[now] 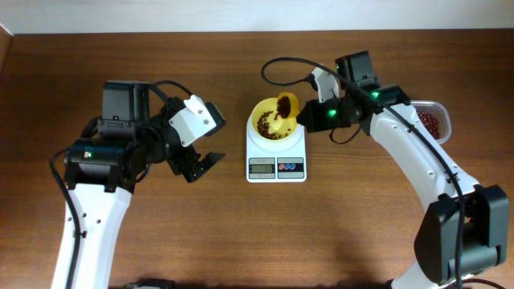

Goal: Scoop item into bowl and weigh 50g on scale
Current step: 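Tilt the scoop with the right gripper to pour beans into the bowl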

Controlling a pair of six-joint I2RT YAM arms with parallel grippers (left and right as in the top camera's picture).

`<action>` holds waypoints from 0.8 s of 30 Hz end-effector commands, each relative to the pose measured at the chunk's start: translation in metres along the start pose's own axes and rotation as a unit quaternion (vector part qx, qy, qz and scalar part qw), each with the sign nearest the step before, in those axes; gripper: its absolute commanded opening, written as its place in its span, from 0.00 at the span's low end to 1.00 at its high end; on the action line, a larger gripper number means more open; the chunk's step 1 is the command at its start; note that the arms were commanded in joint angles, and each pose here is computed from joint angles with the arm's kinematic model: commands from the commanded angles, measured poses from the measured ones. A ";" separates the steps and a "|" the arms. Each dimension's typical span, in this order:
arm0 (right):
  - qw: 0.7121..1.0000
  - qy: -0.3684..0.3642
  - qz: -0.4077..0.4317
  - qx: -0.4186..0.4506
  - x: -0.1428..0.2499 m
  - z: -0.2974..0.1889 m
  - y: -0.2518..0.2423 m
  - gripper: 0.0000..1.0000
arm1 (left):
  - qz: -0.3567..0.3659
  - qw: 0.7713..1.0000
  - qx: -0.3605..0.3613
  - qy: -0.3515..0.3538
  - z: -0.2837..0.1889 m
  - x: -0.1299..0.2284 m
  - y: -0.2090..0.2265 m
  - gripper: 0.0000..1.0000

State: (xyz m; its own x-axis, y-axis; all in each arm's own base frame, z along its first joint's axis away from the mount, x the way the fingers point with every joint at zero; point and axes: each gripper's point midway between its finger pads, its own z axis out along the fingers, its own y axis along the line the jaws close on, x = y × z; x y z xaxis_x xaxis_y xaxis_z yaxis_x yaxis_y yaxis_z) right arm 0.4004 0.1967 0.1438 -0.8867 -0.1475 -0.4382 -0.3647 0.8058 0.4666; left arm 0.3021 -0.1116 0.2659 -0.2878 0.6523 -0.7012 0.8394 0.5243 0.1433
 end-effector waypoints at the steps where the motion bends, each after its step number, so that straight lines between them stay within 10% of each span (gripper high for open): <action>1: 0.999 -0.029 -0.022 0.017 -0.015 -0.014 0.006 0.04 | 0.001 1.000 -0.006 -0.007 -0.005 -0.006 0.001 0.99; 24: 0.996 -0.022 -0.067 0.050 -0.015 -0.012 0.021 0.04 | 0.001 1.000 -0.006 -0.007 -0.005 -0.006 0.001 0.99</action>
State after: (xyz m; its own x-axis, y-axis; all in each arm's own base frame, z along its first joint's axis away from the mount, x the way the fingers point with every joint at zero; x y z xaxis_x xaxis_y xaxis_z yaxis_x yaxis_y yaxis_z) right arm 0.3998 0.2015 0.1416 -0.8588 -0.2223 -0.4615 -0.4031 0.8492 0.3410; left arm 0.3022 -0.1116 0.2659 -0.2875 0.6523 -0.7013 0.8393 0.5244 0.1436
